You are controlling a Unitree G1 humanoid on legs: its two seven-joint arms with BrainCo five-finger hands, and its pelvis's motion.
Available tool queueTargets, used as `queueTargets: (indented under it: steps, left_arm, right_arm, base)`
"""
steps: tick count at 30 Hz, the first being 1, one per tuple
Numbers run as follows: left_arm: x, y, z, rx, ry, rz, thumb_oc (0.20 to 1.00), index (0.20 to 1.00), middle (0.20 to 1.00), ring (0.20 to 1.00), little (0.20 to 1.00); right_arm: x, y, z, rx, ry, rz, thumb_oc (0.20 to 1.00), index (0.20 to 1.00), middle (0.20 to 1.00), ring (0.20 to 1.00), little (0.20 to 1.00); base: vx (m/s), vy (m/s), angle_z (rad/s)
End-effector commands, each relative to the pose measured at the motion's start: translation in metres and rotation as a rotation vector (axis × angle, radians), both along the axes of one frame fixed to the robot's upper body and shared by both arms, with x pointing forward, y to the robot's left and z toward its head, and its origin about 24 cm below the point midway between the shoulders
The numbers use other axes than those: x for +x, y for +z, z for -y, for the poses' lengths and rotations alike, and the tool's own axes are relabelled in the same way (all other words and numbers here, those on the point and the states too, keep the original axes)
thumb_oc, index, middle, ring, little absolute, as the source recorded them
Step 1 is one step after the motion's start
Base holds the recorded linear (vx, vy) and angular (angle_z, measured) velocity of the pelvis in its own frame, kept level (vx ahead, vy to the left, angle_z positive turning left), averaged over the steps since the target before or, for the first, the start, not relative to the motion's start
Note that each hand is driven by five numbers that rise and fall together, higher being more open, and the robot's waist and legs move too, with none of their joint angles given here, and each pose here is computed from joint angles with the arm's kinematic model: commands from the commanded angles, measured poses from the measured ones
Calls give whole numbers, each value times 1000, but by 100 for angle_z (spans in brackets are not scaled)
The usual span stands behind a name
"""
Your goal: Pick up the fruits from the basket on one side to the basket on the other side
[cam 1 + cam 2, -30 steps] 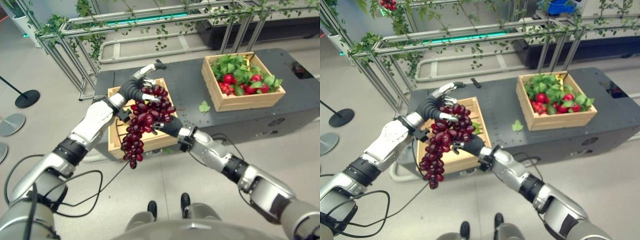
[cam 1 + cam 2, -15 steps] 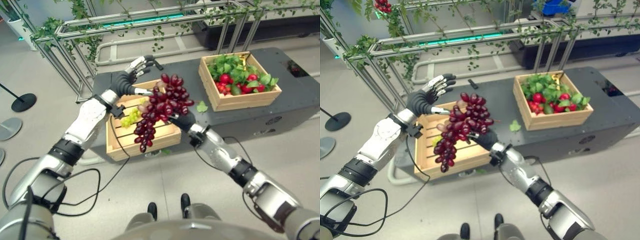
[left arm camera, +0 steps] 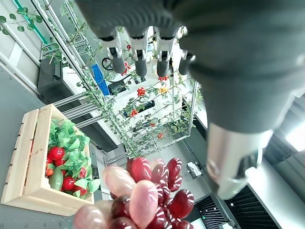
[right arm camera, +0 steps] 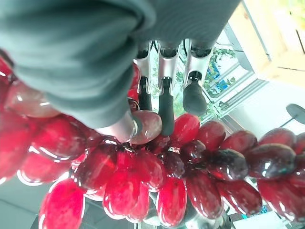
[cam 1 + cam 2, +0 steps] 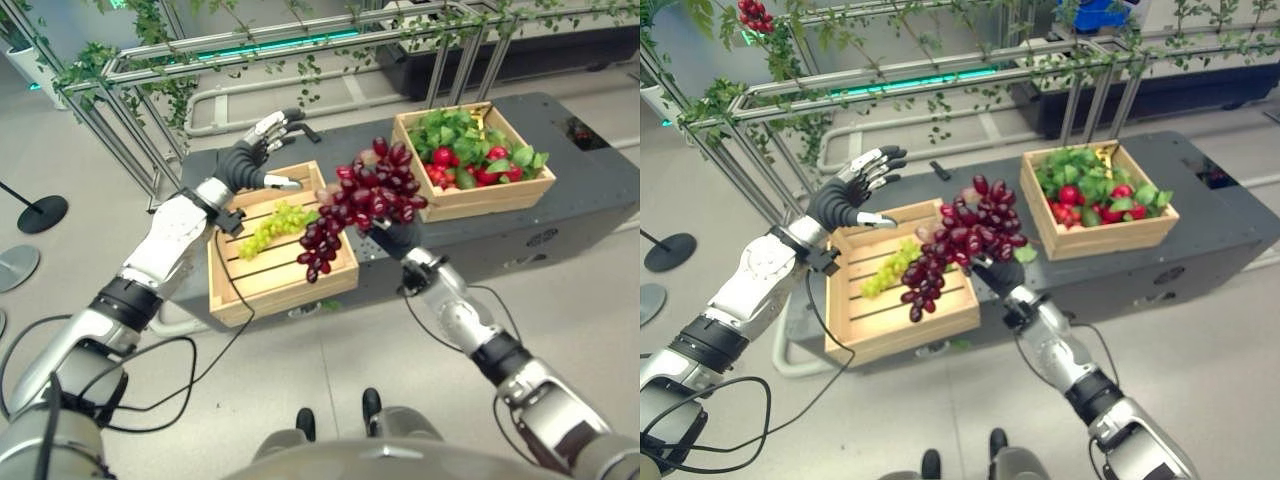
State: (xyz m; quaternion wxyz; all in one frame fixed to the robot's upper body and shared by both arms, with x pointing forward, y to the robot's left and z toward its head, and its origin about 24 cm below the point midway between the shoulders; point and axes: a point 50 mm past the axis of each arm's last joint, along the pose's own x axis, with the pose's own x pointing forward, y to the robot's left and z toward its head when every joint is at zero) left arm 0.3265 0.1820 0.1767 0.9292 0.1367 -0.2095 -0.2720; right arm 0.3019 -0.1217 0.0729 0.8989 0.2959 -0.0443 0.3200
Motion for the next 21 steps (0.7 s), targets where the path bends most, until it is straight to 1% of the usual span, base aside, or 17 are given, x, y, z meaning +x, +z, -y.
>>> queueTargets:
  steps: [1, 3, 4, 7, 8, 9, 11, 12, 13, 14, 16, 19, 20, 21]
  left_arm:
    - [-2, 16, -22, -90, 68, 74, 1000, 1000, 1000, 1000, 1000]
    - [-2, 13, -22, -106, 76, 67, 1000, 1000, 1000, 1000, 1000]
    - [-3, 6, -26, -127, 104, 50, 1000, 1000, 1000, 1000, 1000]
    - [-6, -12, -38, -134, 192, 15, 1000, 1000, 1000, 1000, 1000]
    - [-6, -12, -38, -135, 192, 15, 1000, 1000, 1000, 1000, 1000]
    - [-9, -30, -47, -141, 248, -37, 1000, 1000, 1000, 1000, 1000]
    - [-14, -45, -56, -126, 305, -70, 1000, 1000, 1000, 1000, 1000]
    - [-14, -45, -56, -126, 306, -71, 1000, 1000, 1000, 1000, 1000]
    - [-24, -72, -69, -155, 407, -148, 1000, 1000, 1000, 1000, 1000]
    - [-30, -81, -75, -165, 436, -172, 1000, 1000, 1000, 1000, 1000]
    - [-56, -116, -95, -183, 564, -270, 1000, 1000, 1000, 1000, 1000]
    - [-87, -144, -117, -186, 688, -352, 1000, 1000, 1000, 1000, 1000]
    - [-88, -144, -117, -187, 689, -352, 1000, 1000, 1000, 1000, 1000]
    - [-96, -157, -120, -182, 728, -393, 1000, 1000, 1000, 1000, 1000]
  right_arm:
    - [1, 43, 6, 134, -49, 205, 222, 222, 222, 222, 222]
    - [0, 42, 11, 133, -68, 205, 216, 216, 216, 216, 216]
    - [-1, 41, 20, 134, -105, 208, 213, 213, 213, 213, 213]
    - [-4, 41, 31, 123, -141, 215, 209, 209, 209, 209, 209]
    - [-4, 41, 31, 123, -141, 215, 213, 213, 213, 213, 213]
    - [-5, 42, 39, 103, -162, 221, 213, 213, 213, 213, 213]
    - [-7, 44, 45, 82, -171, 234, 219, 219, 219, 219, 219]
    - [-7, 44, 45, 81, -171, 234, 222, 222, 222, 222, 222]
    - [-8, 48, 47, 80, -175, 253, 219, 219, 219, 219, 219]
    - [-7, 48, 48, 85, -178, 255, 222, 222, 222, 222, 222]
    - [-6, 52, 48, 87, -171, 268, 219, 219, 219, 219, 219]
    - [-3, 58, 46, 67, -141, 284, 213, 213, 213, 213, 213]
    - [-3, 58, 45, 67, -140, 284, 213, 213, 213, 213, 213]
    - [-2, 57, 45, 64, -143, 279, 216, 216, 216, 216, 216]
  base:
    - [0, 0, 0]
    - [0, 0, 0]
    - [0, 0, 0]
    - [11, -45, -3]
    - [11, -99, -11]
    - [25, -121, -7]
    - [17, -101, -4]
    - [-27, 7, -18]
    - [-13, 38, -31]
    - [-2, 59, -45]
    - [33, 64, -97]
    - [1, 96, -100]
    - [-8, 126, -116]
    - [-15, 186, -148]
